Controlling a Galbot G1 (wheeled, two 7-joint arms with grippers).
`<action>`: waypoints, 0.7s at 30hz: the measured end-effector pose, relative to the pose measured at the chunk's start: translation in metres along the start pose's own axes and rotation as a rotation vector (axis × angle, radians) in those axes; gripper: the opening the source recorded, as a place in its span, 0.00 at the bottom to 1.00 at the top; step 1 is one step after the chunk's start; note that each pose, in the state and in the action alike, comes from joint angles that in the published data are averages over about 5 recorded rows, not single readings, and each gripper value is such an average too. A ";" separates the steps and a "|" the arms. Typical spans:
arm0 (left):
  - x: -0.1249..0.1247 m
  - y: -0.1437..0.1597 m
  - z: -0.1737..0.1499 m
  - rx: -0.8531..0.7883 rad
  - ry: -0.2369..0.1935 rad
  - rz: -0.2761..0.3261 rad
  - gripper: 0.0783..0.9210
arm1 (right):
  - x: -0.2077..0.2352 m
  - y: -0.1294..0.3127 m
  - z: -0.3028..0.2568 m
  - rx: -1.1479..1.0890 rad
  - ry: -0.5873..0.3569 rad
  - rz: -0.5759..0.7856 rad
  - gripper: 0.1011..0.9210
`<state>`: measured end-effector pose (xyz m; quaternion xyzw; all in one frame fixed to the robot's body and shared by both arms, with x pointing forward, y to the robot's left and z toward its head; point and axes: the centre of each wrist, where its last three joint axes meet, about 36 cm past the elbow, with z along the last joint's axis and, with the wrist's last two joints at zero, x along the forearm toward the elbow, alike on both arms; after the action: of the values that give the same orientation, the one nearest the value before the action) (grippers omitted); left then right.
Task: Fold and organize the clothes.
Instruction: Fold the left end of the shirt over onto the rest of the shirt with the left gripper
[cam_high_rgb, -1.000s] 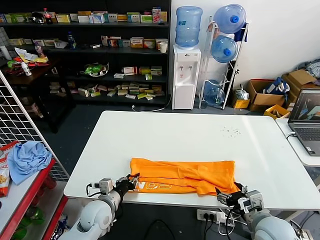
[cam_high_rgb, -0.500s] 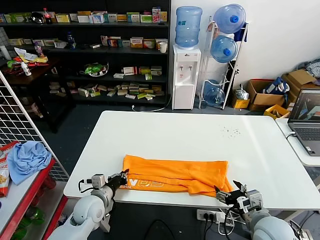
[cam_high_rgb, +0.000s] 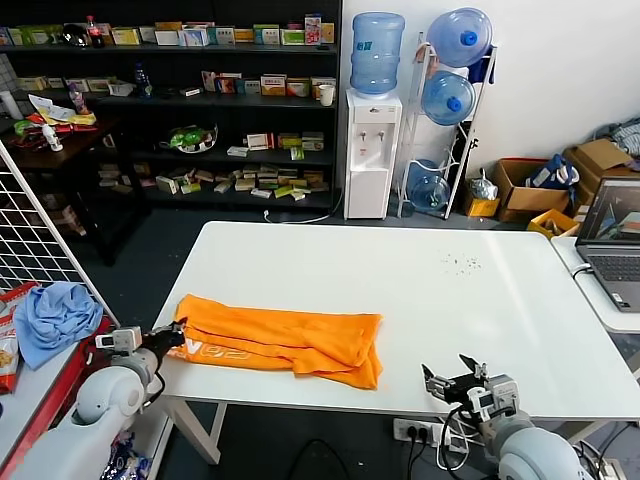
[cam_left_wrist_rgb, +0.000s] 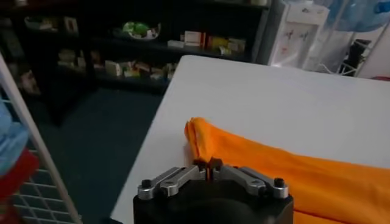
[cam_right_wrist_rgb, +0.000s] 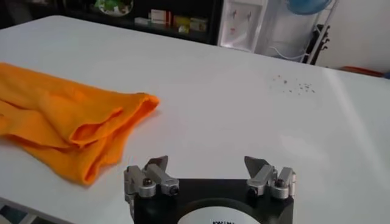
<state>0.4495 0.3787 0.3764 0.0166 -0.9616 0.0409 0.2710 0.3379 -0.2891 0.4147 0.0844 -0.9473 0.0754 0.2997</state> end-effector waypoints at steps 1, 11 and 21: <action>0.001 0.005 -0.003 -0.003 -0.003 -0.011 0.04 | 0.000 0.000 0.000 -0.001 -0.003 0.001 0.88; 0.017 -0.005 -0.016 0.002 -0.028 -0.004 0.04 | 0.002 0.000 0.000 0.001 -0.024 0.021 0.88; 0.042 -0.088 -0.018 0.036 -0.069 0.138 0.04 | 0.003 -0.001 0.008 0.003 -0.026 0.050 0.88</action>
<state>0.4276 0.2924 0.4202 -0.0434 -0.9683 0.0762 0.2338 0.3311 -0.2922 0.4107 0.0619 -0.9528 0.0831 0.2855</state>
